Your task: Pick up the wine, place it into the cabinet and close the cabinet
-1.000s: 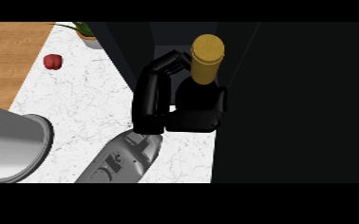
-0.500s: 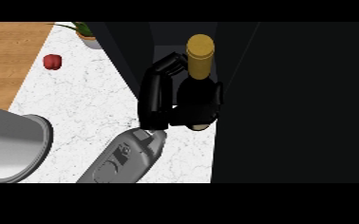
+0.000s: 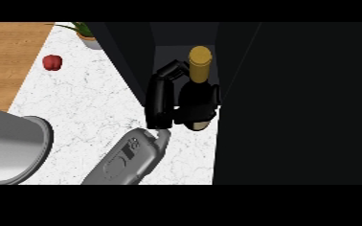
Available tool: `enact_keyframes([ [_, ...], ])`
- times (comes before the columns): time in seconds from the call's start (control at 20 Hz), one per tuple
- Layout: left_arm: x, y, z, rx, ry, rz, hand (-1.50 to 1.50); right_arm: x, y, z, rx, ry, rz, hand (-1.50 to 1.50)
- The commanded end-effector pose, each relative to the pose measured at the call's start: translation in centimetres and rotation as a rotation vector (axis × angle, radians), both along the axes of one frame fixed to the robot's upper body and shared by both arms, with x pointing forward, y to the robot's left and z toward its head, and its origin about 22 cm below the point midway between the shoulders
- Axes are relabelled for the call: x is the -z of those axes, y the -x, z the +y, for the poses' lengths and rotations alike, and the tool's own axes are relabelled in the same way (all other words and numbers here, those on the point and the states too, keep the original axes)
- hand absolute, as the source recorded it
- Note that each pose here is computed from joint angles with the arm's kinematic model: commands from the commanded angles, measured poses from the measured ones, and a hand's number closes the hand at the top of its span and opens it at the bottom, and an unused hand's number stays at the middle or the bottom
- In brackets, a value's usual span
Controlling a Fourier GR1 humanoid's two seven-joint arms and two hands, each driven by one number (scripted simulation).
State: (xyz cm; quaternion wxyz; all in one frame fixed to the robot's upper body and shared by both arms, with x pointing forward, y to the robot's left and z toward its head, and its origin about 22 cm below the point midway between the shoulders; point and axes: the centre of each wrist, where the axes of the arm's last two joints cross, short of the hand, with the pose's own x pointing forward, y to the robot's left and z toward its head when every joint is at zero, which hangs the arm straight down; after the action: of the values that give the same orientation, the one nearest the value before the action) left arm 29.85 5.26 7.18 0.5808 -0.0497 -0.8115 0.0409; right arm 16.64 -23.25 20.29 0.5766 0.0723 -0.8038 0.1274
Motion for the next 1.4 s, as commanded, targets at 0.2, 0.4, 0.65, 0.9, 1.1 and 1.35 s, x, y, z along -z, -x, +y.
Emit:
enact_keyframes([
  [0.2, 3.9, -0.1, 0.2, -0.047, -0.077, -0.016, 1.50, -1.9, 2.6, -0.3, -0.055, -0.047, -0.067, -1.50],
  [0.4, 3.3, -2.3, 1.5, -0.076, -0.086, -0.016, 1.50, -1.1, 4.1, -0.5, -0.045, -0.039, -0.038, -1.50],
  [0.65, 3.7, -2.1, 2.1, -0.087, -0.049, -0.029, 1.50, -1.1, 3.4, -0.6, -0.042, -0.047, -0.048, -1.50],
  [0.9, 5.6, -3.4, 3.4, -0.123, -0.062, -0.020, 1.50, -1.3, 3.0, 0.7, -0.048, -0.049, -0.053, -1.50],
  [1.1, 2.7, -5.7, 4.8, -0.088, -0.044, 0.004, 1.50, -1.1, 2.2, -0.2, -0.050, -0.053, -0.043, -1.50],
  [1.35, 3.7, -7.1, 3.8, -0.088, -0.040, 0.058, 1.50, -0.4, 3.3, -0.5, -0.054, -0.074, -0.042, -1.50],
])
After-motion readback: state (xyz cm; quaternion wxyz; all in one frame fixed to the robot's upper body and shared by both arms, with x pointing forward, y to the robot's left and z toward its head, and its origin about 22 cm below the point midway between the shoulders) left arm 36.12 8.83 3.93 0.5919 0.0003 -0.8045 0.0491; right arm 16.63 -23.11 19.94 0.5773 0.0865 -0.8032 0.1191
